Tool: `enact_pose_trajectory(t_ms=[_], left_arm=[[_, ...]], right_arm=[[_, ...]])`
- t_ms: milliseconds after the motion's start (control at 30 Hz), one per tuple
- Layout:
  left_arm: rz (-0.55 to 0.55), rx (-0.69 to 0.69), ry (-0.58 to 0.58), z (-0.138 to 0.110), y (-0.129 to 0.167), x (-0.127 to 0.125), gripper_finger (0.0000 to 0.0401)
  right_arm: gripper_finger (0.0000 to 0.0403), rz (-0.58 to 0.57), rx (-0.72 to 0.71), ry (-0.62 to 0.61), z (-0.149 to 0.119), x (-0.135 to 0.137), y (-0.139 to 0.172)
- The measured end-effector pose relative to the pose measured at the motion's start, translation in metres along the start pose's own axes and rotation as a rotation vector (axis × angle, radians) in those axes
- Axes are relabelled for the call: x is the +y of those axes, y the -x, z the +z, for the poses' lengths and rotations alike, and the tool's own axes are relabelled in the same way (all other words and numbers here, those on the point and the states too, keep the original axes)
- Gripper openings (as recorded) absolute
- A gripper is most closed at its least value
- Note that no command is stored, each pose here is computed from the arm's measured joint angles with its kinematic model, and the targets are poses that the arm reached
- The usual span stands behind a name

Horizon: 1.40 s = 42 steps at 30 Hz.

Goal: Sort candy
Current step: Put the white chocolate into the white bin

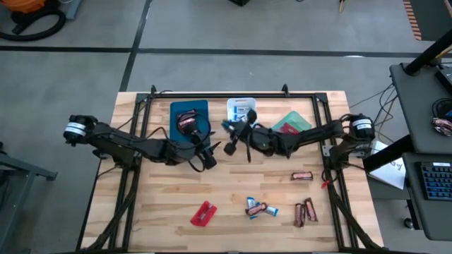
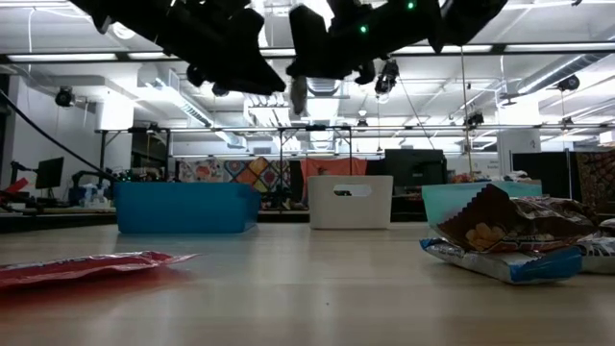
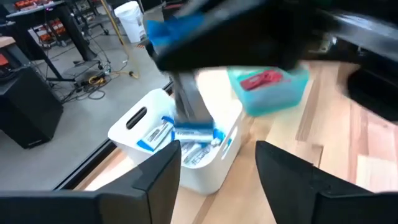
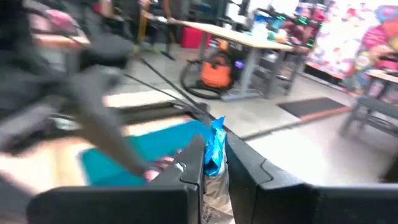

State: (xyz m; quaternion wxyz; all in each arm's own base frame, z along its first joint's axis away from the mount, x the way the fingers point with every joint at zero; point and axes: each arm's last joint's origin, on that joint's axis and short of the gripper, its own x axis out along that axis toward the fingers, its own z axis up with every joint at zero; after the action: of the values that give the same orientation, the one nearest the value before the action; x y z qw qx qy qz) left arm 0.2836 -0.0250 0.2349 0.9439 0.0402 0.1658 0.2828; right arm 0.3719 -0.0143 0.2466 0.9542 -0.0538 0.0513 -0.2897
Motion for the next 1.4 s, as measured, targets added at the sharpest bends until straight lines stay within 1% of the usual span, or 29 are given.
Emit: enact_pose_trajectory(t_ms=[100, 267, 433, 533, 633, 833, 1067, 1167, 1267, 1400], left_arm=[[-0.007, 0.032, -0.022, 0.0, 0.005, 0.006, 0.0192], [-0.1, 0.088, -0.016, 0.004, 0.016, 0.02, 0.0192], [-0.223, 0.131, -0.026, 0.007, 0.031, 0.029, 0.0192], [-0.224, 0.139, -0.025, 0.009, 0.039, 0.035, 0.0192], [-0.194, 0.149, -0.021, 0.009, 0.045, 0.041, 0.0192], [-0.142, 0.142, -0.037, 0.011, 0.049, 0.046, 0.0192], [-0.137, 0.144, -0.043, 0.01, 0.048, 0.046, 0.0192], [-0.137, 0.145, -0.043, 0.009, 0.048, 0.046, 0.0192], [-0.136, 0.146, -0.045, 0.009, 0.048, 0.046, 0.0192], [-0.135, 0.147, -0.043, 0.009, 0.048, 0.046, 0.0191]], right_arm=[[0.0034, -0.061, 0.052, -0.004, -0.001, -0.022, -0.008], [0.0034, -0.167, 0.178, -0.035, -0.014, -0.066, -0.025], [0.0034, -0.191, 0.259, -0.166, -0.036, -0.109, -0.046], [0.0034, -0.187, 0.29, -0.233, -0.048, -0.129, -0.054], [0.0034, -0.2, 0.307, -0.274, -0.059, -0.14, -0.061], [0.0052, -0.225, 0.343, -0.302, -0.079, -0.144, -0.069], [0.0044, -0.214, 0.311, -0.325, -0.094, -0.14, -0.078], [0.0047, -0.215, 0.298, -0.343, -0.099, -0.138, -0.081], [0.0064, -0.218, 0.311, -0.353, -0.106, -0.135, -0.083], [0.01, -0.224, 0.327, -0.353, -0.111, -0.134, -0.084]])
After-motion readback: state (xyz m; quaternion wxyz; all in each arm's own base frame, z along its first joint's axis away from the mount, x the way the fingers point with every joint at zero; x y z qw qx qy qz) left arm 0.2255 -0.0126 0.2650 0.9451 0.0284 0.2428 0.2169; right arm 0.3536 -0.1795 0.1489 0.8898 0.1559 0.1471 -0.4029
